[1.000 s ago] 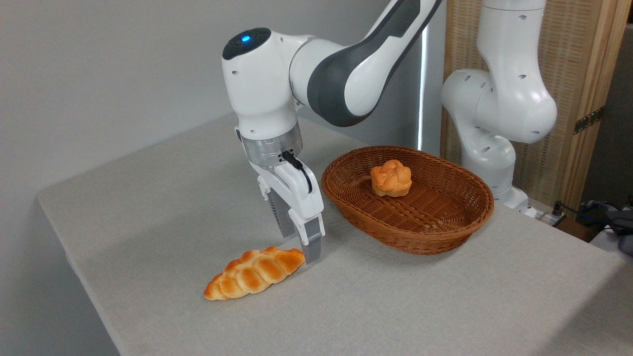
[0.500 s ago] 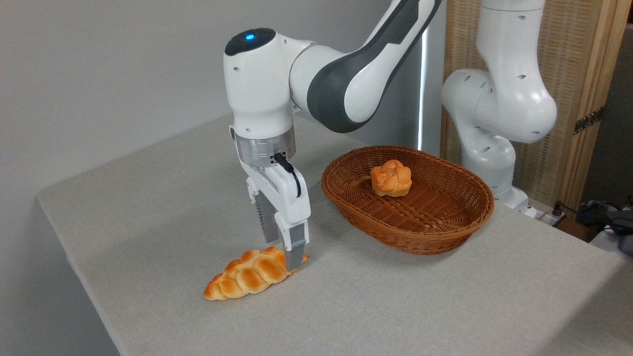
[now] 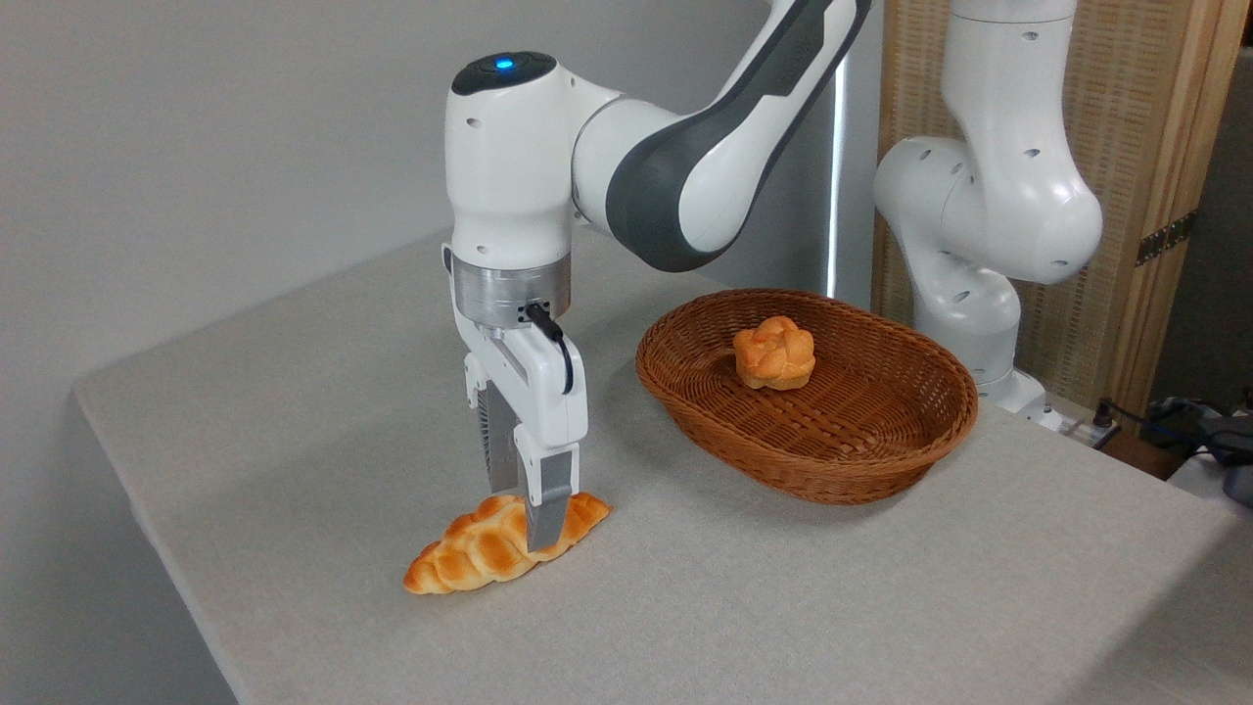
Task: Put bread into the basket
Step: 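Lower the gripper around the roll's middle and close on it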
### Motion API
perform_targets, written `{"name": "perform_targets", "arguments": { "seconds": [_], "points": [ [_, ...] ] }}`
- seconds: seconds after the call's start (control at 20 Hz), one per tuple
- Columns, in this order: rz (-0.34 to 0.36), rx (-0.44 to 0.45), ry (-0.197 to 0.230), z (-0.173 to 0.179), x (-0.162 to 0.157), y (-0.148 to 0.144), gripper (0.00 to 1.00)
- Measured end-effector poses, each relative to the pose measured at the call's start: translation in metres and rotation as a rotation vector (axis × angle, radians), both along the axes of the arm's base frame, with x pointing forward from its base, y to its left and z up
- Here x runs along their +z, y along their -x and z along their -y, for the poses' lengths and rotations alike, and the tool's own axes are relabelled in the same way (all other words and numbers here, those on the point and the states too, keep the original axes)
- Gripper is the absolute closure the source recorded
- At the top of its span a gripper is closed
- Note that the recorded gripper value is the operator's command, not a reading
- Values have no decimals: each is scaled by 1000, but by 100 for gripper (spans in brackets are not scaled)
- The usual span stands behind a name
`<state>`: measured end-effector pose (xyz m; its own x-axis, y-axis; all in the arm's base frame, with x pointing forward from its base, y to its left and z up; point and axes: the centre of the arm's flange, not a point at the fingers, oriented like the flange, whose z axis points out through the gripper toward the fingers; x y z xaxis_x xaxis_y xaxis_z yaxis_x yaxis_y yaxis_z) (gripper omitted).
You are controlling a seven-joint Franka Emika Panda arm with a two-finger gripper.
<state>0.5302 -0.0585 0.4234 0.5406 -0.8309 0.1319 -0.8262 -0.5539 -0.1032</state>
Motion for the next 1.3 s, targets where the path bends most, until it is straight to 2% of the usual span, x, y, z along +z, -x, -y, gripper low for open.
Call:
{"name": "perform_targets", "arguments": {
  "seconds": [0.3,0.45,0.65,0.7,0.75,0.85,0.95,1.1,1.3],
  "points": [
    [28,-16,-4,3,-21,-11,0],
    [29,-25,-4,8,-29,-13,18],
    [29,-27,-5,10,-33,-14,16],
    [29,-27,-5,10,-33,-14,18],
    [29,-27,-5,10,-33,-14,25],
    [29,-27,-5,10,-33,-14,50],
    [29,-27,-5,10,-33,-14,61],
    [29,-28,-5,10,-33,-14,67],
    [29,-30,-5,11,-33,-14,67]
  ]
}}
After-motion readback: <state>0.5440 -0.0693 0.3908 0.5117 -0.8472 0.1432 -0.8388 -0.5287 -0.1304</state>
